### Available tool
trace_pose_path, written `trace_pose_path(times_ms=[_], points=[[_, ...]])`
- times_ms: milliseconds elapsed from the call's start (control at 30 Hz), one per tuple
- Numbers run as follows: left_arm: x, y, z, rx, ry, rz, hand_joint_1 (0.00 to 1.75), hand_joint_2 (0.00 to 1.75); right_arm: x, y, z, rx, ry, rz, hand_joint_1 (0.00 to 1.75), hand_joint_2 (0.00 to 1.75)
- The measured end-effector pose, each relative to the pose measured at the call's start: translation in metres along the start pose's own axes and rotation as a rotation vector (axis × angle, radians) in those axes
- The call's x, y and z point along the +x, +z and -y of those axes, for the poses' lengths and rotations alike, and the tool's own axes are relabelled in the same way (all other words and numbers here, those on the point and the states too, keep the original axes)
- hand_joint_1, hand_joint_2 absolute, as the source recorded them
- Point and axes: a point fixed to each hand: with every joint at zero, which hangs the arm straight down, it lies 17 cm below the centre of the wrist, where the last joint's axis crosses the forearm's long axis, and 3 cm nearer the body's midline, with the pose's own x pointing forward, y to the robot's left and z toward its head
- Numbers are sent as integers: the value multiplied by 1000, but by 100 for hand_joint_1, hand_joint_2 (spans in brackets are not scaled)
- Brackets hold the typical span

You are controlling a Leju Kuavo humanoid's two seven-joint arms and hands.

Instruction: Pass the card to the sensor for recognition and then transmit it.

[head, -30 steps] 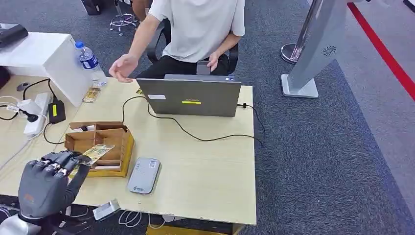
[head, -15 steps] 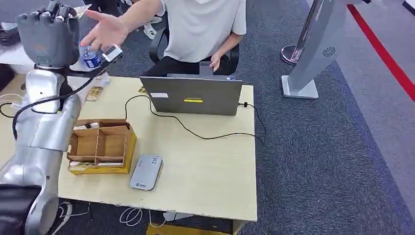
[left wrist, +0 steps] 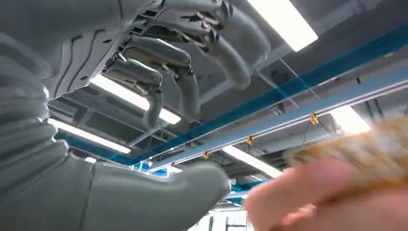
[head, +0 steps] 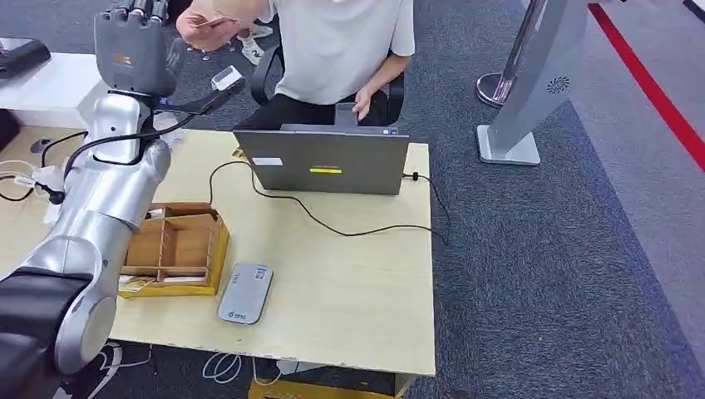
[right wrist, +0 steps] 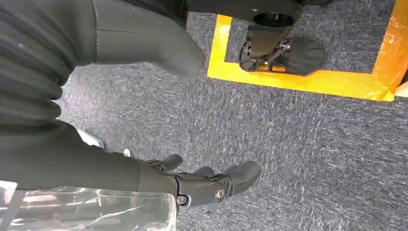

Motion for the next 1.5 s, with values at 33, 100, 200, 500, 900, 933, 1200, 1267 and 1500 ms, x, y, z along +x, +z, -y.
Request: trace_pose_path(times_ms=[33, 100, 200, 500, 900, 933, 1200, 1267, 1500], points=[[0, 1, 3, -8, -1, -1, 0, 175, 0, 0, 0, -1, 0, -1, 0, 175], [-1, 3, 6, -16, 0, -4, 0, 175, -1, 0, 0, -3, -4, -5, 0, 175], [-3, 5, 9, -23, 8, -11, 0, 175, -2, 0, 0, -4, -9, -7, 0, 175], [-37, 36, 4, 7, 52, -14, 0, 175, -12, 1, -2, -8, -58, -8, 0, 175], [-63, 70, -4, 32, 68, -29, 0, 175, -21, 1, -3, -12, -88, -13, 0, 175], [-66, 76, -4, 30, 70, -31, 0, 175, -23, 1, -3, -13, -95, -15, 0, 175], [-387, 355, -120, 65, 142, -542, 0, 175, -76, 2, 14, -84, -180, -38, 0, 175], [-478, 550, -101, 160, 510, -1162, 0, 175, -80, 2, 17, -77, -185, -27, 0, 175], [-294, 811, 18, 741, 1191, -2089, 0, 175, -63, -1, 11, -22, -63, -38, 0, 175]])
